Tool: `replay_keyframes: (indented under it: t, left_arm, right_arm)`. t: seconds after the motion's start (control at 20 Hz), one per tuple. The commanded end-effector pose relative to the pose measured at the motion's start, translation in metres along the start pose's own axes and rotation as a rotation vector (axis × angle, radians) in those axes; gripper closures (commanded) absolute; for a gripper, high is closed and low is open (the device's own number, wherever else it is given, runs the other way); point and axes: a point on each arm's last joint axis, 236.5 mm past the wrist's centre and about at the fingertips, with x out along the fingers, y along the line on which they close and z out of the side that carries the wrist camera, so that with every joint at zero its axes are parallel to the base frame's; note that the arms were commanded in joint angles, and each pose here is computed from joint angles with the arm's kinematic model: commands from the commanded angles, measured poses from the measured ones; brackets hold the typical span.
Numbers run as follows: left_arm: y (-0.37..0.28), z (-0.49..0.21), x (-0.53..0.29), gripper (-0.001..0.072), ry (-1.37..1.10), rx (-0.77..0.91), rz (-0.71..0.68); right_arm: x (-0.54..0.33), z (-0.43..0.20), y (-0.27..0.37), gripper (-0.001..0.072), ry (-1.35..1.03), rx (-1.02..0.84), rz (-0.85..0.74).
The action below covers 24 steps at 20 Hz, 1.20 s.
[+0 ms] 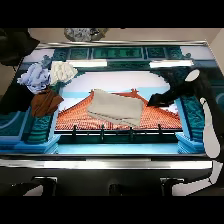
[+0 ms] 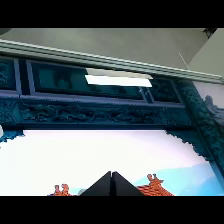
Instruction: Fold the shirts.
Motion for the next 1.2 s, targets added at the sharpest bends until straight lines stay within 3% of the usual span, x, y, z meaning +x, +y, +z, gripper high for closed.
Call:
replay_keyframes:
  t: [0.0, 0.2, 0.3, 0.35, 0.4, 0.45, 0.65, 0.85, 1.15]
  left_arm:
    - [0.007, -0.016, 0.008, 0.0685, 0.040, -0.010, 0.011]
    - [0.007, -0.017, 0.008, 0.0685, 0.048, -0.011, 0.011]
    - [0.007, -0.017, 0.008, 0.0685, 0.047, -0.014, 0.008]
    - [0.006, -0.017, 0.008, 0.0685, 0.047, -0.015, 0.007]
    - [0.006, -0.018, 0.008, 0.0685, 0.048, -0.014, 0.006]
    - [0.005, -0.018, 0.008, 0.0685, 0.048, -0.014, 0.005]
    - [0.000, -0.020, 0.010, 0.0685, 0.055, -0.008, -0.005]
    - [-0.008, -0.024, 0.013, 0.0685, 0.067, -0.001, -0.021]
    - [-0.029, -0.034, 0.017, 0.0685, 0.093, 0.017, -0.061]
  right_arm:
    - [0.042, -0.012, 0.003, 0.0091, -0.053, 0.124, 0.119]
    - [0.081, 0.002, 0.008, 0.0109, -0.113, 0.194, 0.152]
    - [0.091, 0.017, 0.019, 0.0188, -0.158, 0.208, 0.214]
    - [0.092, 0.024, 0.022, 0.0278, -0.187, 0.222, 0.234]
    - [0.090, 0.033, 0.026, 0.0528, -0.223, 0.213, 0.262]
    - [0.083, 0.045, 0.031, 0.0668, -0.277, 0.201, 0.289]
    - [0.021, 0.082, 0.024, 0.0667, -0.430, 0.079, 0.306]
    - [-0.077, 0.094, -0.045, 0.0666, -0.582, 0.113, 0.240]
    - [-0.209, 0.018, -0.180, 0.0666, -0.790, 0.311, 0.022]
